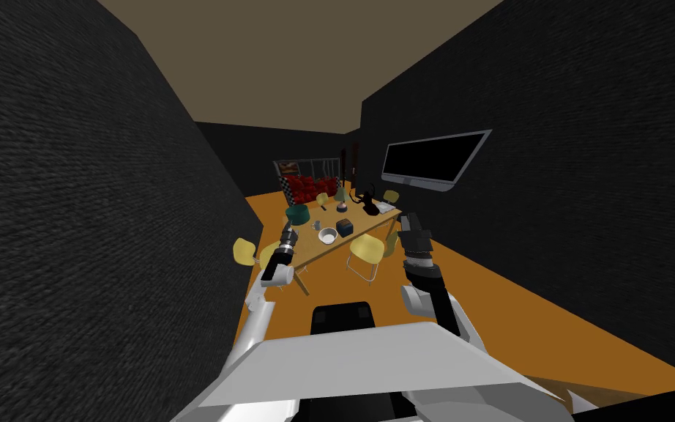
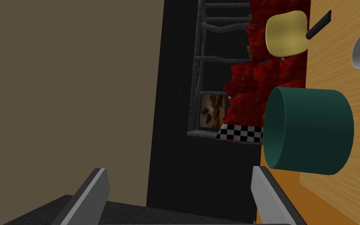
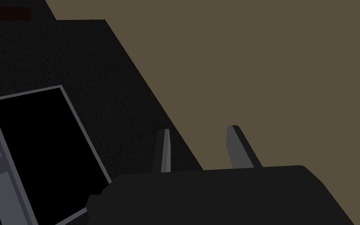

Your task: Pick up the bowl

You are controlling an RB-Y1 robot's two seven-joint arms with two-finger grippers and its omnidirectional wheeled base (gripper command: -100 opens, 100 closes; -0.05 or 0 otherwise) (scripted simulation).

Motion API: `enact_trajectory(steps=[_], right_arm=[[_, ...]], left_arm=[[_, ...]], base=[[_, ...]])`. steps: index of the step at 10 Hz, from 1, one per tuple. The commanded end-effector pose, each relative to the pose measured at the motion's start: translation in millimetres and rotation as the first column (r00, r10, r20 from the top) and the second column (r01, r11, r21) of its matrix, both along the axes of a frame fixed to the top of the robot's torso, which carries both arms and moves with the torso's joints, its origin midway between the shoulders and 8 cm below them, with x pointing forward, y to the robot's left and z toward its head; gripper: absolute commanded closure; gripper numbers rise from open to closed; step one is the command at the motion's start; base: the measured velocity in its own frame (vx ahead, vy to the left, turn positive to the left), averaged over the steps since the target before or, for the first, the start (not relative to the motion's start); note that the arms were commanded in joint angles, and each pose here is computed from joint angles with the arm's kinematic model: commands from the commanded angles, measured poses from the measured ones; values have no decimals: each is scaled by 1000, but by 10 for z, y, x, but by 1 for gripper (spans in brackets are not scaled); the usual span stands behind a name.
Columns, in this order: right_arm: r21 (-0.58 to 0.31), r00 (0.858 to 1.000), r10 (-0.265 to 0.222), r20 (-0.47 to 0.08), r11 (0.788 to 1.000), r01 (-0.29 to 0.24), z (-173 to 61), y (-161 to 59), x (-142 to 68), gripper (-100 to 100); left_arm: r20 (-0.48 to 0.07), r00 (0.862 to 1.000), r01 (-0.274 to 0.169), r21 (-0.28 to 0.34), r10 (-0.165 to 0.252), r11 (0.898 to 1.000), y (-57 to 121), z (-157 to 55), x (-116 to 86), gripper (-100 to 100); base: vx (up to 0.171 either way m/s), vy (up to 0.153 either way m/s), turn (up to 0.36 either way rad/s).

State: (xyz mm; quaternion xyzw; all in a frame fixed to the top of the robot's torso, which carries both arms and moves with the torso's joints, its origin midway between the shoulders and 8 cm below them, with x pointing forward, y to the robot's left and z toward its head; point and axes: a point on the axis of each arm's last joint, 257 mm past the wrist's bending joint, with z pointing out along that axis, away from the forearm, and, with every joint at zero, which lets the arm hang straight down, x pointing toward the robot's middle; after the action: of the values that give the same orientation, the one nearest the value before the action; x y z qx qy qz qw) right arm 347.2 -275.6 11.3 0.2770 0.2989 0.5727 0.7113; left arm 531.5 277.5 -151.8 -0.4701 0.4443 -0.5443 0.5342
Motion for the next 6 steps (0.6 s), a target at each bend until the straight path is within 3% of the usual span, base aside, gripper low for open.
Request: enact_trajectory(steps=[1,6], right_arm=[[0,1000,0,0,1000,0,0,0,0,0],[0,1000,0,0,1000,0,0,0,0,0]], left_arm=[[-47,999,2,-1,-2,1000,-7,-114,149,-100],[-199,980,-4,-2,3,1000,15,-635,397,-100]], base=[[0,-16,15],[2,-23,10]])
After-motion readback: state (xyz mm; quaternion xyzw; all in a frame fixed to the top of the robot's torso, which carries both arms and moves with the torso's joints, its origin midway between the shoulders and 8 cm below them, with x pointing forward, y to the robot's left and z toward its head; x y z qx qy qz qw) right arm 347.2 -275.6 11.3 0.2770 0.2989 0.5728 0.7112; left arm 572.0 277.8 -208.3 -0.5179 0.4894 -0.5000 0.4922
